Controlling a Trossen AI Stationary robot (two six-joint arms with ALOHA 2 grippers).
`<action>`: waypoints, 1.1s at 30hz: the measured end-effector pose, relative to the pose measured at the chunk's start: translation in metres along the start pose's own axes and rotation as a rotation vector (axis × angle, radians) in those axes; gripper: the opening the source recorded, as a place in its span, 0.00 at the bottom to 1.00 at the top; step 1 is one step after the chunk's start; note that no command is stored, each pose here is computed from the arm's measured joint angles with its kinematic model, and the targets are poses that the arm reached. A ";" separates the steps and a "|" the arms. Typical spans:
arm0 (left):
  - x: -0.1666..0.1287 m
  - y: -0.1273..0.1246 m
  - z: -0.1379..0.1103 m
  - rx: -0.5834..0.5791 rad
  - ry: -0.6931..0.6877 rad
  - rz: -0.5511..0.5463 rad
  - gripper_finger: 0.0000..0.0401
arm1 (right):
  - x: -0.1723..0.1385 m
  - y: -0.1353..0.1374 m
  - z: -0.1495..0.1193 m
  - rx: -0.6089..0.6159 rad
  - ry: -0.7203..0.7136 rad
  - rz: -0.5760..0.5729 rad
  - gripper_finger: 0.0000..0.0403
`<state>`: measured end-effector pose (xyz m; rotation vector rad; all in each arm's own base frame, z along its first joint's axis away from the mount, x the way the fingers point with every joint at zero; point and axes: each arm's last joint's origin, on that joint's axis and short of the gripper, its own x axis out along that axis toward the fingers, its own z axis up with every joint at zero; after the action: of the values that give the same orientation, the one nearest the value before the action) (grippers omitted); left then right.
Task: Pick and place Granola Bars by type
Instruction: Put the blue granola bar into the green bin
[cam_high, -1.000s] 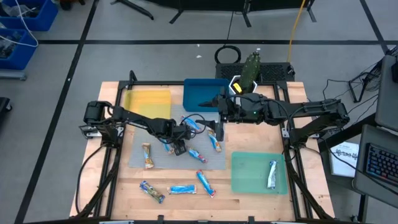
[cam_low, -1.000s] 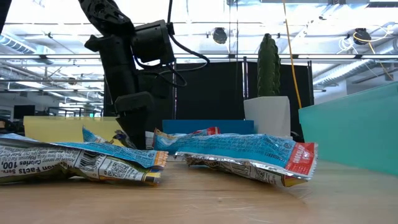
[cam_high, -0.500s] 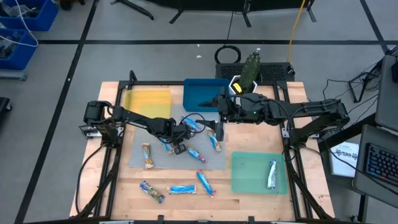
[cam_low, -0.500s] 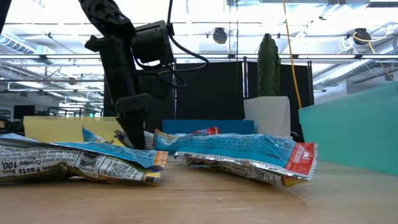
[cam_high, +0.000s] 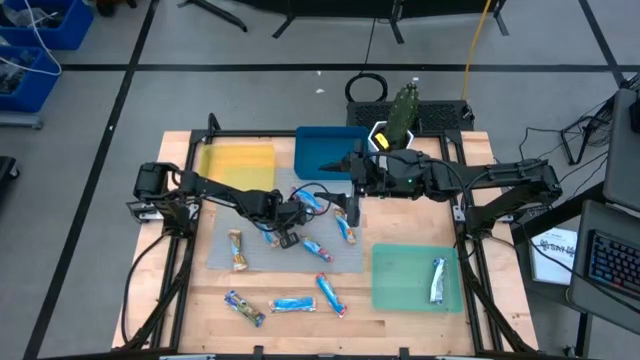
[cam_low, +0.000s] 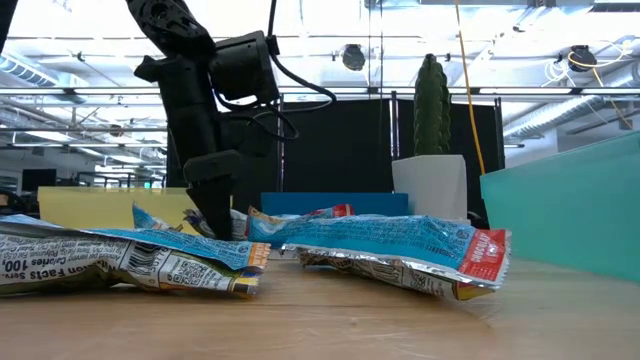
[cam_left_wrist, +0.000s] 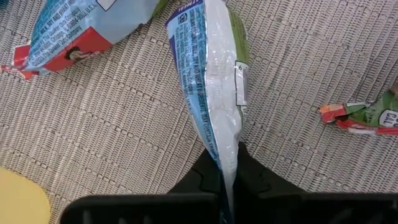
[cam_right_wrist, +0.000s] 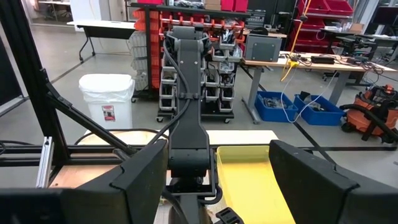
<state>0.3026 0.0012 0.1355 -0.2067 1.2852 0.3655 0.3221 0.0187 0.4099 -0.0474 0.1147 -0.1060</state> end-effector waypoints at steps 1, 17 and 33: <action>-0.003 0.000 -0.001 0.002 0.001 -0.004 0.02 | 0.000 0.000 0.000 -0.004 0.000 0.000 0.67; -0.137 0.016 -0.030 -0.053 -0.342 -0.089 0.02 | -0.002 -0.002 0.009 -0.041 -0.085 -0.063 0.67; -0.267 0.041 -0.029 -0.067 -0.828 -0.133 0.02 | -0.003 -0.003 0.014 -0.056 -0.136 -0.068 0.67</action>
<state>0.1982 -0.0116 0.3856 -0.1688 0.4417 0.3278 0.3209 0.0169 0.4246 -0.1146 -0.0198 -0.1668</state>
